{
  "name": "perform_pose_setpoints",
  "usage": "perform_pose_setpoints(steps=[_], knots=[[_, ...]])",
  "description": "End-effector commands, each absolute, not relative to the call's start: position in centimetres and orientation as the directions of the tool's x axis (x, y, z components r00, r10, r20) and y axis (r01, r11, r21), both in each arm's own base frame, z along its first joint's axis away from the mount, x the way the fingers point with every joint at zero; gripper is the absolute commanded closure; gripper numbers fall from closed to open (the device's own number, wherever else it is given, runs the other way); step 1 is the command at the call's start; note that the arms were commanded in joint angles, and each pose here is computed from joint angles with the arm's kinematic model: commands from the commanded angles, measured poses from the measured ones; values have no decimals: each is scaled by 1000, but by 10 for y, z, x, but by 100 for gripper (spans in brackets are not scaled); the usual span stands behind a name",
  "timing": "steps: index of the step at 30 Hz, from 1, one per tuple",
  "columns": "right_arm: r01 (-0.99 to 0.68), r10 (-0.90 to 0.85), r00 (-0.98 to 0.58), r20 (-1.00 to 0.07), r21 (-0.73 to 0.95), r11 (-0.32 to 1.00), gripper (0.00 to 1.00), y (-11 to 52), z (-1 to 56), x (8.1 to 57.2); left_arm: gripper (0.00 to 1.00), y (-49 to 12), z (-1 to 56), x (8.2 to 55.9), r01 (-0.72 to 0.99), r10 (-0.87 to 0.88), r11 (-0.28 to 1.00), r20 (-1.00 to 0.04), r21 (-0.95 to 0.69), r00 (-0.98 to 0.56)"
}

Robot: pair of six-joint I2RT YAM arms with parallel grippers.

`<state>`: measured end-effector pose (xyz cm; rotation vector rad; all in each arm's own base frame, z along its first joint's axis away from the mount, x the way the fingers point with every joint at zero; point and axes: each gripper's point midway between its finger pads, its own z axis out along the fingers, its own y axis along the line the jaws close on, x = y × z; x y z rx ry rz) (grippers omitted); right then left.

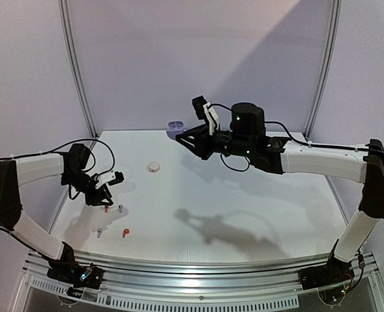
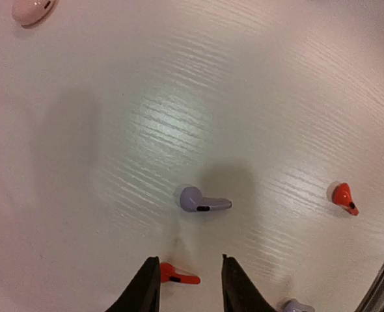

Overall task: Insert the wireless bluetooth earbuds into the charging case
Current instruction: Move the right earbud to the corner of the board.

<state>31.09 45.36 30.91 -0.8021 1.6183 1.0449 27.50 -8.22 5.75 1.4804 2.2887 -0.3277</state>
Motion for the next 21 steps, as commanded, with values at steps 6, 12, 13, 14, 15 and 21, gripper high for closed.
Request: perform_pose_setpoints(steps=[6, 12, 13, 14, 15, 21], knots=[[-863, 71, -277, -958, 280, 421, 95, 455, 324, 311, 71, -88, 29, 286, 978, 894, 193, -425, 74, -144], [-852, 47, -295, -954, 285, 439, 95, 453, 319, 308, 68, -99, 17, 283, 981, 885, 192, -436, 21, -164], [-852, 45, -294, -955, 283, 440, 95, 452, 319, 309, 69, -100, 15, 285, 981, 887, 194, -431, 25, -164], [-853, 45, -292, -955, 281, 439, 95, 451, 320, 308, 70, -100, 14, 288, 981, 890, 193, -426, 27, -164], [-853, 45, -291, -956, 280, 440, 95, 451, 321, 308, 72, -100, 12, 289, 981, 893, 192, -420, 26, -164], [-848, 41, -289, -956, 276, 452, 95, 446, 321, 307, 82, -100, 0, 280, 989, 908, 148, -396, 5, -134]])
